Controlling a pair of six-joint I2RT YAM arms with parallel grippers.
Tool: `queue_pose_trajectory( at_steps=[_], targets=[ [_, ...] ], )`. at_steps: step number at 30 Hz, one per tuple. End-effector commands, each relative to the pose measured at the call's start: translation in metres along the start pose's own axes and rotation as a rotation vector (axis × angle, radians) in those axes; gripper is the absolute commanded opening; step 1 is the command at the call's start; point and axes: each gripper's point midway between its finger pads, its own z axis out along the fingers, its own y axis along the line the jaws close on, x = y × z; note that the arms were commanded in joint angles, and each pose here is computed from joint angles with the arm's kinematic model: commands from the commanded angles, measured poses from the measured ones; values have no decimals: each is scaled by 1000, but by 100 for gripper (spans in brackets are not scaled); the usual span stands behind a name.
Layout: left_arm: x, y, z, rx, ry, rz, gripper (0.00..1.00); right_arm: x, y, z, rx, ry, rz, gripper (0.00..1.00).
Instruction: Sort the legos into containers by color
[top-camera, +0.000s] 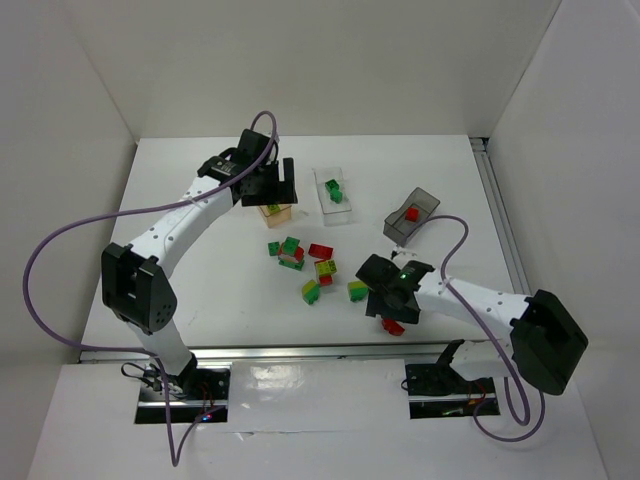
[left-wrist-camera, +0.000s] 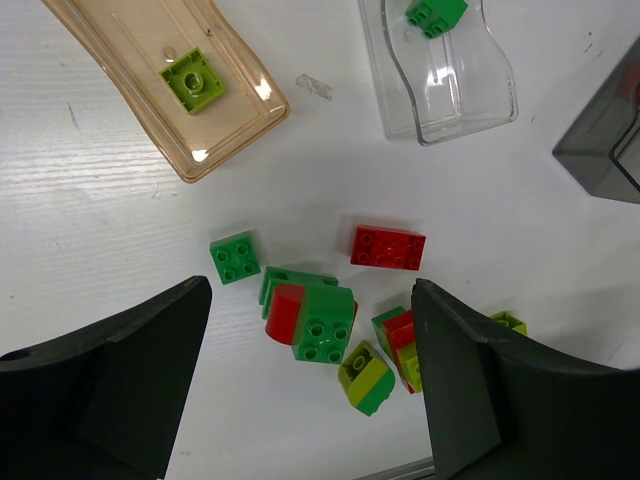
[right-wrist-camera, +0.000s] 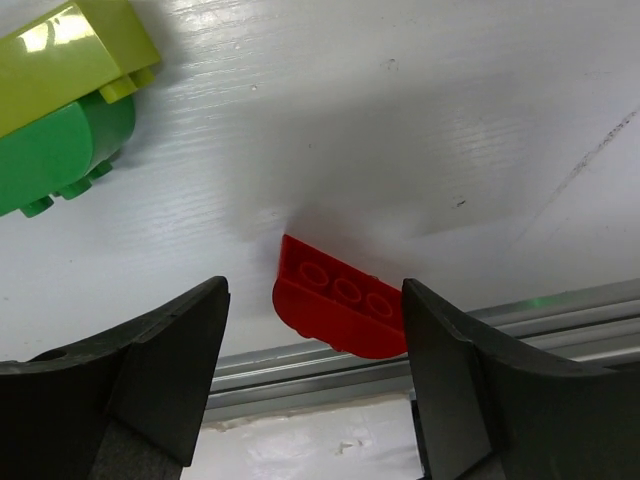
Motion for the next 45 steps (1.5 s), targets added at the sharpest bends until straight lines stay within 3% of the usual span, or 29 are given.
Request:
queue_pose_trajectory(
  at_steps=[1,10,15,21,27,29,30,36,45],
  targets=[
    [7,0,7,5,24,11,91,5,-4,3,12,6,-21,76],
    [7,-1,7,14,28,11,91,14,-6,13,37,47,-66,71],
    [9,-1,10,10,37,11,91,13,-7,13,42,39,-67,61],
    [12,-1,13,14,49,11,91,5,4,10,18,25,-58,59],
    [12,-1,13,14,49,11,91,-4,10,7,13,0,-52,49],
    [12,-1,13,14,49,11,91,-4,11,9,11,-1,-64,49],
    [12,-1,13,14,49,11,91,-5,16,6,-6,5,-69,54],
    [12,-1,13,14,49,11,91,2,15,7,-16,36,-81,64],
    [13,-2,18,19,61,21,89,23,14,3,-59,93,-118,62]
  ],
)
